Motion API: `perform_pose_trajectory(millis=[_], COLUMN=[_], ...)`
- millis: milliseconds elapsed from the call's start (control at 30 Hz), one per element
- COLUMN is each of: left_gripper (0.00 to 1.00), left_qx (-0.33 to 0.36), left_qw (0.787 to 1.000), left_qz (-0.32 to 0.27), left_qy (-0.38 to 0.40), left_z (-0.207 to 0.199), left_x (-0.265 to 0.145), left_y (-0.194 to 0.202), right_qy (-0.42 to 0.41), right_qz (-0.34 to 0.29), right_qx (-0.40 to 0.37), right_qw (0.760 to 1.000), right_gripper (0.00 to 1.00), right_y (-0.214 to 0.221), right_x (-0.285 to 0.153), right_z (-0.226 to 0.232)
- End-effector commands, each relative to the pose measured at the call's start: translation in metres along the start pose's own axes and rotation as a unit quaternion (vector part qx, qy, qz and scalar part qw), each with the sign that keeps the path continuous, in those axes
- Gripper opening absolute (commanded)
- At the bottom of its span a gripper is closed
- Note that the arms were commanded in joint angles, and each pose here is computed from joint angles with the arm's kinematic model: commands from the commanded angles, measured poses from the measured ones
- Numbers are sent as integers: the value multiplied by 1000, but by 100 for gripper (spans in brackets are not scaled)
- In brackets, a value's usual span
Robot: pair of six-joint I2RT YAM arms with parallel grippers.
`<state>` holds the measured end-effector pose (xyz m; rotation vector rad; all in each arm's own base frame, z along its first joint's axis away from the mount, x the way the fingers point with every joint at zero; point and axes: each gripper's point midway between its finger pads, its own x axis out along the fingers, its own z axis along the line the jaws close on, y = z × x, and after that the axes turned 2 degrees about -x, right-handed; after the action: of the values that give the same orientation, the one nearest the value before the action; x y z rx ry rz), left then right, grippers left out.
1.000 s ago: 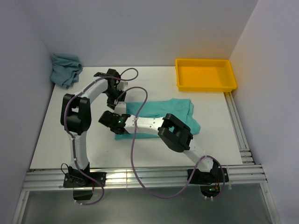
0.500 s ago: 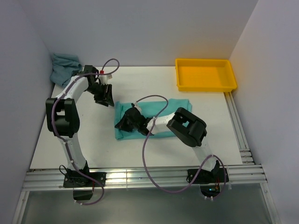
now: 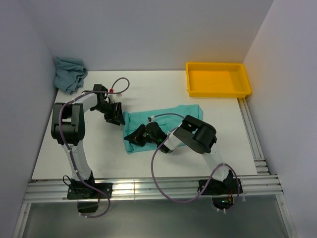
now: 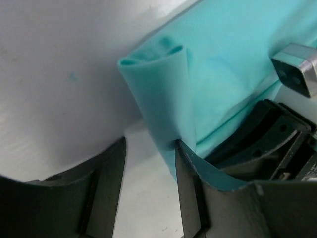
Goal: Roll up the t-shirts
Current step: Roll the tshirt
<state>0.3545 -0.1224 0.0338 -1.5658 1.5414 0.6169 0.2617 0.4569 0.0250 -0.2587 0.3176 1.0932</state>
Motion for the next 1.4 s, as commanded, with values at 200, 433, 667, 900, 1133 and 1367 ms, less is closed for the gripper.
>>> perform_pose_trajectory(millis=[200, 433, 667, 900, 1133, 1367], left_gripper=[42, 0, 0, 0, 0, 0], left_qx=[-22, -23, -29, -19, -12, 4], left_qw=[999, 999, 994, 992, 990, 989], left_qz=[-16, -7, -5, 1, 0, 0], left_qy=[44, -37, -102, -128, -141, -151], left_z=[-9, 2, 18, 23, 21, 12], left_x=[36, 35, 27, 22, 19, 16], left_y=[-10, -13, -15, -18, -21, -20], right_qy=[-20, 48, 139, 204, 203, 241], right_qz=[8, -16, -39, -47, -33, -50], right_qx=[46, -4, -92, -128, -134, -155], right_qw=[999, 999, 985, 969, 969, 957], right_gripper=[6, 38, 47, 43, 18, 41], right_y=[3, -3, 0, 17, 42, 41], right_x=[-3, -8, -14, -27, -27, -39], right_z=[-9, -15, -2, -13, -15, -20])
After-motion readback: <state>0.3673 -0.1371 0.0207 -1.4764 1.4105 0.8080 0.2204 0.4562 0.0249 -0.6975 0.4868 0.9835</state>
